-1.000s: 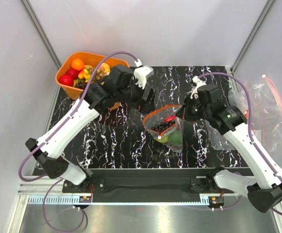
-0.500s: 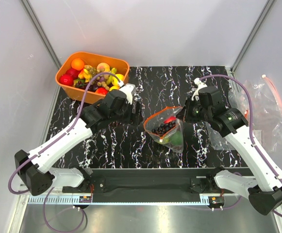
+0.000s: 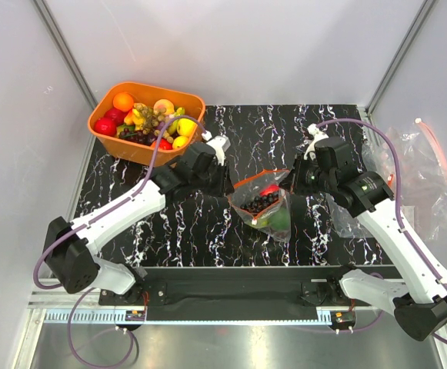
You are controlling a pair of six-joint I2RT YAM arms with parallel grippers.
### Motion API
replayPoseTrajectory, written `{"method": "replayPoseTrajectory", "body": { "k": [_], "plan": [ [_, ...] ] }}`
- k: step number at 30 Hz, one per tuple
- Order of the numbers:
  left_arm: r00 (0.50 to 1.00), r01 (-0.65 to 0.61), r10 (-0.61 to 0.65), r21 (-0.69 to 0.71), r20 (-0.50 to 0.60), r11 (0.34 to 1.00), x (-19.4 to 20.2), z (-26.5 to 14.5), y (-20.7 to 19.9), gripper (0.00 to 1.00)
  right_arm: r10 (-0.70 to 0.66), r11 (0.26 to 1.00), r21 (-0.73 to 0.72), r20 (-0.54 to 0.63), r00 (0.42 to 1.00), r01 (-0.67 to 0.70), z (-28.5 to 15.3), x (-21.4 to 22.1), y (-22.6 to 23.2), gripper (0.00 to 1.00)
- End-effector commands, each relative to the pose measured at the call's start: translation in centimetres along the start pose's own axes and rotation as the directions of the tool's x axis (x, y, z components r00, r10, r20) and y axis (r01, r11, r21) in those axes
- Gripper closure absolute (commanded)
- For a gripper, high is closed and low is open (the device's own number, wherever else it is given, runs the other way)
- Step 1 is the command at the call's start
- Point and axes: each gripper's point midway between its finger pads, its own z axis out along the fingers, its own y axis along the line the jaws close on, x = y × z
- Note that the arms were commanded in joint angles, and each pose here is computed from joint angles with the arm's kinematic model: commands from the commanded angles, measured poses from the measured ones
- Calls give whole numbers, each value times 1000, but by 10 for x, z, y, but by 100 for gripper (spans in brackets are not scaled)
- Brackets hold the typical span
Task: Place the food in the zip-top bag and seal the zipper
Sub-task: Zip the zipper food storage bag at the center of the board.
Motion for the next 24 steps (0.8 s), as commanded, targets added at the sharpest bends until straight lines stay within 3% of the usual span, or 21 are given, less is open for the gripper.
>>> {"method": "replayPoseTrajectory", "body": {
  "k": [1, 4, 5, 12, 17, 20, 24],
  "plan": [
    [999, -6, 2, 90, 42, 996, -12, -1, -19, 75, 2, 999, -47, 39, 999, 0, -11, -12, 14, 100],
    [999, -8, 3, 121, 39, 993, -12, -3, -25, 98, 2, 999, -43, 33, 999, -1, -9, -11, 13, 100],
    [999, -9, 3, 140, 39, 990, -13, -6, -29, 100, 2, 999, -43, 31, 1000, -1, -9, -11, 13, 100],
    [995, -54, 38, 180, 94, 982, -46, -29, -51, 100, 105, 994, -2, -37, 994, -106, 12, -4, 11, 100],
    [991, -82, 46, 310, 122, 947, -73, -45, -95, 100, 175, 983, -51, -68, 982, -179, 33, 3, 30, 100],
    [990, -113, 72, 361, 124, 926, -78, -46, -121, 100, 164, 981, -90, -77, 983, -171, 35, -1, 47, 100],
    [993, -109, 86, 367, 78, 924, -66, -31, -120, 100, 140, 982, -120, -70, 988, -147, 32, -9, 58, 91]
  ]
}}
